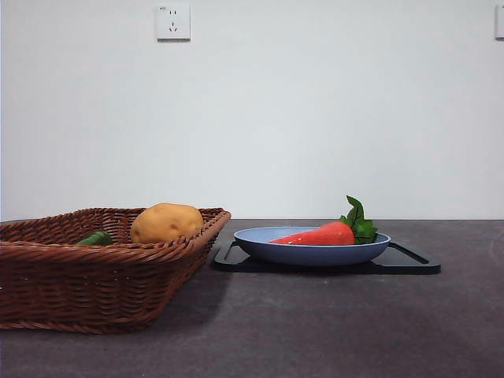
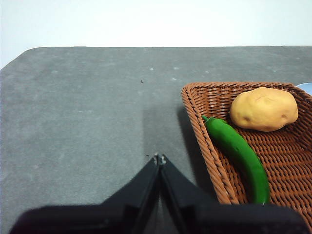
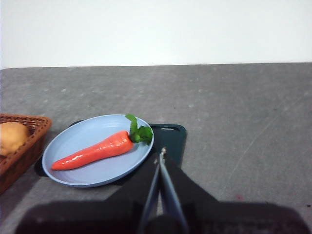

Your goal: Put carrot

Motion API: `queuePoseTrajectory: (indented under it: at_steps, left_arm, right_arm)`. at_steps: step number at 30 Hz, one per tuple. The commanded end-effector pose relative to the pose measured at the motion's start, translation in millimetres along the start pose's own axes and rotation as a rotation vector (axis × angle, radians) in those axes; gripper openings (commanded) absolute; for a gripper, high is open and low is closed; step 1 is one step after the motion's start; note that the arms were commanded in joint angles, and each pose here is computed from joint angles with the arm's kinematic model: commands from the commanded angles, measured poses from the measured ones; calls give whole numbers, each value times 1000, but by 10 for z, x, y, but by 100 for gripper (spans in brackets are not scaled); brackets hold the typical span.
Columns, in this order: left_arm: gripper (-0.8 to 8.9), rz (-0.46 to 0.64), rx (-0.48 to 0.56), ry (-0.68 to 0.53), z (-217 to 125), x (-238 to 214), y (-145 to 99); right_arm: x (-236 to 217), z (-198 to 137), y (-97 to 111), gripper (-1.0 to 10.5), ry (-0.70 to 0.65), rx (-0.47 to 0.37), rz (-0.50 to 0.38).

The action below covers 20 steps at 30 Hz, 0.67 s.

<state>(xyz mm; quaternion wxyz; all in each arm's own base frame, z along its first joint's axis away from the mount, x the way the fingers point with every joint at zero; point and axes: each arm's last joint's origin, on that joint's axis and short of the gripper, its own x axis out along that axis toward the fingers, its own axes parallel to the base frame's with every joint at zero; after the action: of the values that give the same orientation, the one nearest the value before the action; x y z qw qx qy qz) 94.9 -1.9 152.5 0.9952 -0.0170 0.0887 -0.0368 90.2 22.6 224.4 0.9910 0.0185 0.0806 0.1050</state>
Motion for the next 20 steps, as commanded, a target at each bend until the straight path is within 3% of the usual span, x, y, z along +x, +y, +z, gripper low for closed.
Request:
queuePoseTrajectory:
  at_steps: [1,9,20]
  left_arm:
    - [8,2,3,3,-29,9,4]
    - [8,2,3,3,-29,9,4]
    - [8,2,3,3,-29,9,4]
  right_arm:
    - [18,-105,-64,4,-61,2,27]
    - [116,-508,-192,4,-89,11,-43]
    - [126,-664,-238,4,-60,17,-85]
